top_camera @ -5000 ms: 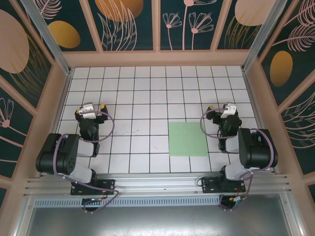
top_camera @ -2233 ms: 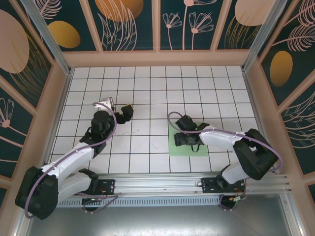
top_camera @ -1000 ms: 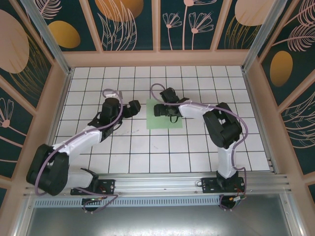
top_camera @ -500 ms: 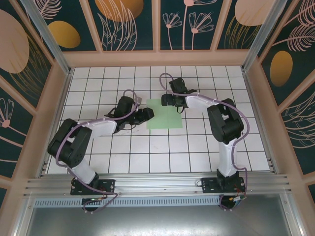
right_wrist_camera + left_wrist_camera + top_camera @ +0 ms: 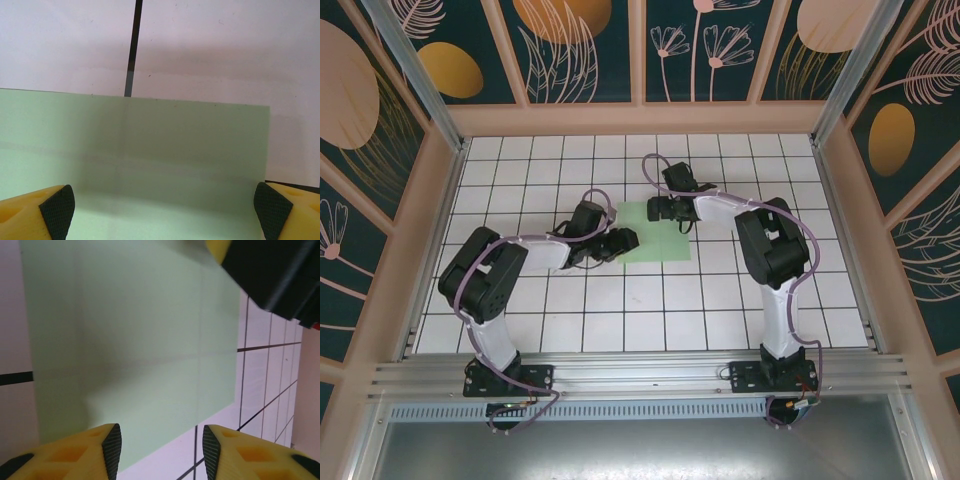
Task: Fold a paper plane with a square sheet of paper (fold left side to right side)
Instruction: Pick up the square sheet of paper from the center of the table.
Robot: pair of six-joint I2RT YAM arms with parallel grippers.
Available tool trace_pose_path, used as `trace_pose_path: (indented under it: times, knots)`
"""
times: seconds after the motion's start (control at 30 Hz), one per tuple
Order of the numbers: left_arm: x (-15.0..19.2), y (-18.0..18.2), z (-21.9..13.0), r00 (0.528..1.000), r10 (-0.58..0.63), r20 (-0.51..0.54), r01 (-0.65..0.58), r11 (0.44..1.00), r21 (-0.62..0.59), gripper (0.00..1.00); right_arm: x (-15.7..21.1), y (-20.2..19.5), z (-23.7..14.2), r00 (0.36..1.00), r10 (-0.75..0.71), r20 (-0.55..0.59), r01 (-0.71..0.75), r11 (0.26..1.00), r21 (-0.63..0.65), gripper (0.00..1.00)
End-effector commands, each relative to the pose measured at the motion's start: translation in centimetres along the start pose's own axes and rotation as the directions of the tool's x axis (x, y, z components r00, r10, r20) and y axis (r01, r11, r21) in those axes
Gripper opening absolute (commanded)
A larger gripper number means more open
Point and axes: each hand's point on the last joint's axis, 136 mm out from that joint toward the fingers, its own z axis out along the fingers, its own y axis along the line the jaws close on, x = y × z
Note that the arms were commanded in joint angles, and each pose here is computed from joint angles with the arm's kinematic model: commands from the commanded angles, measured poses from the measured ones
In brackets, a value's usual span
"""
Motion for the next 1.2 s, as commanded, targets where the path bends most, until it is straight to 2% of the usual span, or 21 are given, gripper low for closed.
trace_pose_path:
  times: [0.0,0.27,0.53,0.7,0.87,1.07,1.17]
  knots:
    - [0.2,0.6,0.7,1.000,-0.008,-0.012,0.008,0.999,-0.036,0.46,1.6,0.6,0.5,0.998,-0.024,-0.058,0.023,1.000,-0.012,0.96]
    - [0.7,2.1,1.5,1.000,-0.019,-0.018,0.017,0.997,-0.078,0.39,3.5,3.1,-0.6,0.994,-0.047,-0.100,0.038,0.996,-0.086,0.95]
    - [0.4,2.2,1.4,1.000,-0.012,-0.002,0.012,0.996,-0.086,0.38,4.8,4.4,-1.9,0.990,-0.062,-0.124,0.045,0.990,-0.134,0.92]
    - [0.1,2.0,1.1,1.000,-0.006,0.014,0.007,0.996,-0.087,0.39,4.9,3.7,-2.3,0.991,-0.065,-0.120,0.051,0.992,-0.117,0.92]
    - [0.0,1.8,0.7,1.000,0.002,0.023,0.000,0.996,-0.090,0.40,3.3,2.0,-3.1,0.997,-0.032,-0.071,0.023,0.991,-0.131,0.91]
    - [0.1,2.1,0.8,1.000,0.001,0.020,0.001,0.995,-0.100,0.39,1.4,1.8,-5.1,1.000,0.011,-0.024,-0.018,0.953,-0.302,0.91]
    - [0.1,2.1,0.7,1.000,0.002,0.024,0.000,0.995,-0.100,0.39,0.9,0.4,-5.3,1.000,0.029,-0.005,-0.029,0.966,-0.256,0.92]
